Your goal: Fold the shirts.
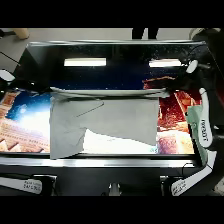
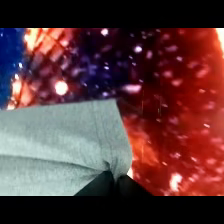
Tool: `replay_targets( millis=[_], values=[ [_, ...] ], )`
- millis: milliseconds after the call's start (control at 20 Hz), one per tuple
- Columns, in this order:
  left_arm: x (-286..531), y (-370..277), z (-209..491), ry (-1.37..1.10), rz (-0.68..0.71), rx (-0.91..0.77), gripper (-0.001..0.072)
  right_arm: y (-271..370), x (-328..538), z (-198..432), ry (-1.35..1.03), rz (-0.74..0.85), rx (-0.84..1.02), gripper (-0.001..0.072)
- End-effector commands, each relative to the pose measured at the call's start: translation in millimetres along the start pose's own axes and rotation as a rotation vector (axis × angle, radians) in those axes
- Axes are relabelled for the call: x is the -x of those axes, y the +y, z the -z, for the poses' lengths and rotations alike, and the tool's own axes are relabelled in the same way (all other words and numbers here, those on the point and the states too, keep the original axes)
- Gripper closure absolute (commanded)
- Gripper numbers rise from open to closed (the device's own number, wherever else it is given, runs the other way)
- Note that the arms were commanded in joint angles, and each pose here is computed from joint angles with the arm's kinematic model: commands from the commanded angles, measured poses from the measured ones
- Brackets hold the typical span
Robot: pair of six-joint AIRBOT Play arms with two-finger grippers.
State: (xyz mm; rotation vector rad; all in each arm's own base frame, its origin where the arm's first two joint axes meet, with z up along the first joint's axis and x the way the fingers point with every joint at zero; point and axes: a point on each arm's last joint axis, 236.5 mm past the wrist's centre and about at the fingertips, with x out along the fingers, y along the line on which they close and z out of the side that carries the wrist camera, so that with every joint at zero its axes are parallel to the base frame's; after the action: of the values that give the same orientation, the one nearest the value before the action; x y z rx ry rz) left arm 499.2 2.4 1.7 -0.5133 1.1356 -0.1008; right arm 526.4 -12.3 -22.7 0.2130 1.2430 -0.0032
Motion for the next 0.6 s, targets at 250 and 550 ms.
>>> replay_targets(
  millis=[250, 550],
  values=[
    [31.5, 115.3, 54.6, 0.364, -0.322, -0.034, 0.0267, -6.1, 43.7, 83.5, 0.334, -0.114, -0.06, 0.027],
    [-9.1, 108.7, 152.5, 0.574, -0.089, 0.113, 0.0218, -16.0, 33.5, 177.6, 0.455, -0.142, -0.116, 0.0286]
  ],
)
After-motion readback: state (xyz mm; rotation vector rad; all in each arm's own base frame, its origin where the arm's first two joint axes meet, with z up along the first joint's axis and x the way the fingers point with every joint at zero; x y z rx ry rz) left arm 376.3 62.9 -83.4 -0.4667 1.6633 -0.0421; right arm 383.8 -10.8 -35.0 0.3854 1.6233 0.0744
